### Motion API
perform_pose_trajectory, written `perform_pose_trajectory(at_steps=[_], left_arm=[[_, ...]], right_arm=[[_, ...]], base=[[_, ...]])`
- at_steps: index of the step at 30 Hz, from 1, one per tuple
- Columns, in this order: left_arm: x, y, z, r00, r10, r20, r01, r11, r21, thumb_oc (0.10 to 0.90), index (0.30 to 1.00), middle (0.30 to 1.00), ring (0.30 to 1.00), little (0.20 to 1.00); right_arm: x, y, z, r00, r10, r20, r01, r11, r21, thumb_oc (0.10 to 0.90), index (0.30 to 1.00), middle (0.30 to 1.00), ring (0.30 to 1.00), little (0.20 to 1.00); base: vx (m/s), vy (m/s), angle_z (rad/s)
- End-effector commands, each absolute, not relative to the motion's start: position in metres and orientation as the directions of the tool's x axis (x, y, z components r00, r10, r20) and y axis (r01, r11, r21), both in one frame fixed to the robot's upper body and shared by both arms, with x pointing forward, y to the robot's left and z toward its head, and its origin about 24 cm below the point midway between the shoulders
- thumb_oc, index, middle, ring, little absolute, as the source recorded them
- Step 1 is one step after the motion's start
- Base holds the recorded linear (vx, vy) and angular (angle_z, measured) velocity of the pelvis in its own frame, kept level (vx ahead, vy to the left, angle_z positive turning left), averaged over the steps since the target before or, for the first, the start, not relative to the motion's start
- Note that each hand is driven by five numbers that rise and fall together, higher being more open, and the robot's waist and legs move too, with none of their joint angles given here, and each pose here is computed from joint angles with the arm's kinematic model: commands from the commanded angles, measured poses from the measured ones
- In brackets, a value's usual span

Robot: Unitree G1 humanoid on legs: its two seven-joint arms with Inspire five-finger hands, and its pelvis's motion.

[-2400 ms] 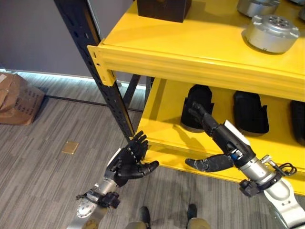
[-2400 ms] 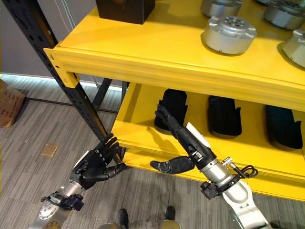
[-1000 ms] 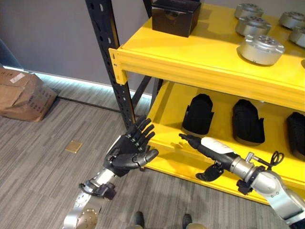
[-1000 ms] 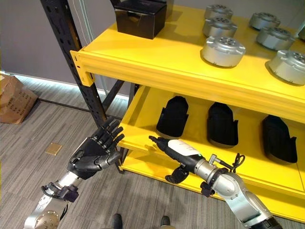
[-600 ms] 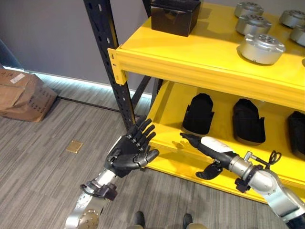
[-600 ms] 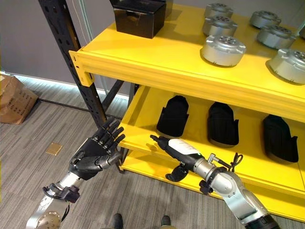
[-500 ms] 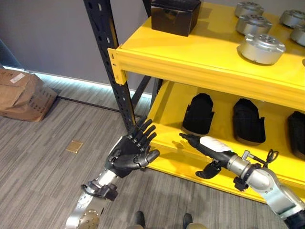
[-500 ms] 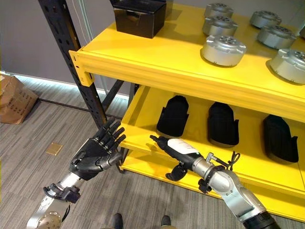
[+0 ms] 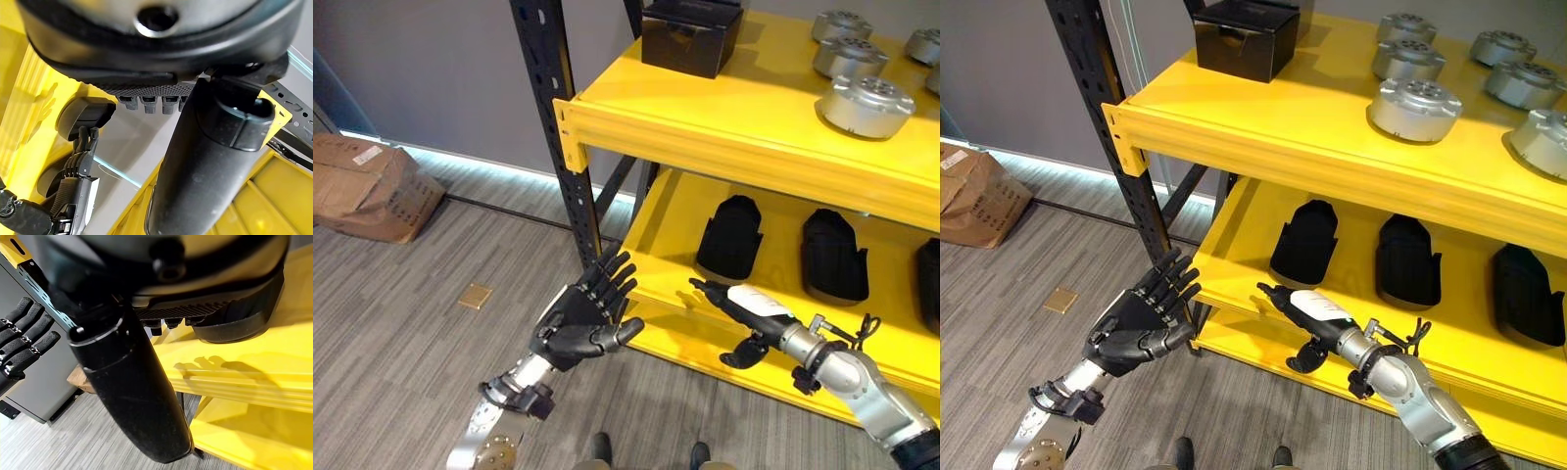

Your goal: Move parts from the plastic box to the shelf.

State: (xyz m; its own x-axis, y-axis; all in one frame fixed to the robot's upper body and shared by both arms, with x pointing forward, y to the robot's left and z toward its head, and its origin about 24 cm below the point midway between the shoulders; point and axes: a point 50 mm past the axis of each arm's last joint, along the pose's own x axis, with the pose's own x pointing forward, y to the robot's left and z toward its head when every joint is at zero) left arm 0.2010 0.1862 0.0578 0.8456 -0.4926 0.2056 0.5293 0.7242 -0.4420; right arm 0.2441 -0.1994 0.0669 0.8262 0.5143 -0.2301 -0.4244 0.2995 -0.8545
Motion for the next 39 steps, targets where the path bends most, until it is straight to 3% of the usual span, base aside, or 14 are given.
perform_pose_trajectory(at_steps=[1,19,39], left_arm=[[0.21,0.183,0.1,0.761,-0.508,0.403,0.632,0.721,-0.285,0.9,1.0,1.0,1.0,1.0],[0.209,0.183,0.102,0.753,-0.521,0.402,0.639,0.724,-0.257,0.9,1.0,1.0,1.0,1.0],[0.206,0.184,0.095,0.76,-0.533,0.373,0.639,0.718,-0.277,0.9,1.0,1.0,1.0,1.0]], right_arm=[[0.265,-0.183,0.108,0.821,0.571,-0.021,-0.249,0.324,-0.913,0.9,1.0,1.0,1.0,1.0],[0.287,-0.182,0.114,0.857,0.515,0.021,-0.178,0.334,-0.926,0.9,1.0,1.0,1.0,1.0],[0.294,-0.205,0.086,0.938,0.346,-0.011,-0.144,0.36,-0.922,0.9,1.0,1.0,1.0,1.0]], base=[[0.04,-0.037,0.0],[0.0,-0.009,0.01],[0.02,-0.004,0.02]])
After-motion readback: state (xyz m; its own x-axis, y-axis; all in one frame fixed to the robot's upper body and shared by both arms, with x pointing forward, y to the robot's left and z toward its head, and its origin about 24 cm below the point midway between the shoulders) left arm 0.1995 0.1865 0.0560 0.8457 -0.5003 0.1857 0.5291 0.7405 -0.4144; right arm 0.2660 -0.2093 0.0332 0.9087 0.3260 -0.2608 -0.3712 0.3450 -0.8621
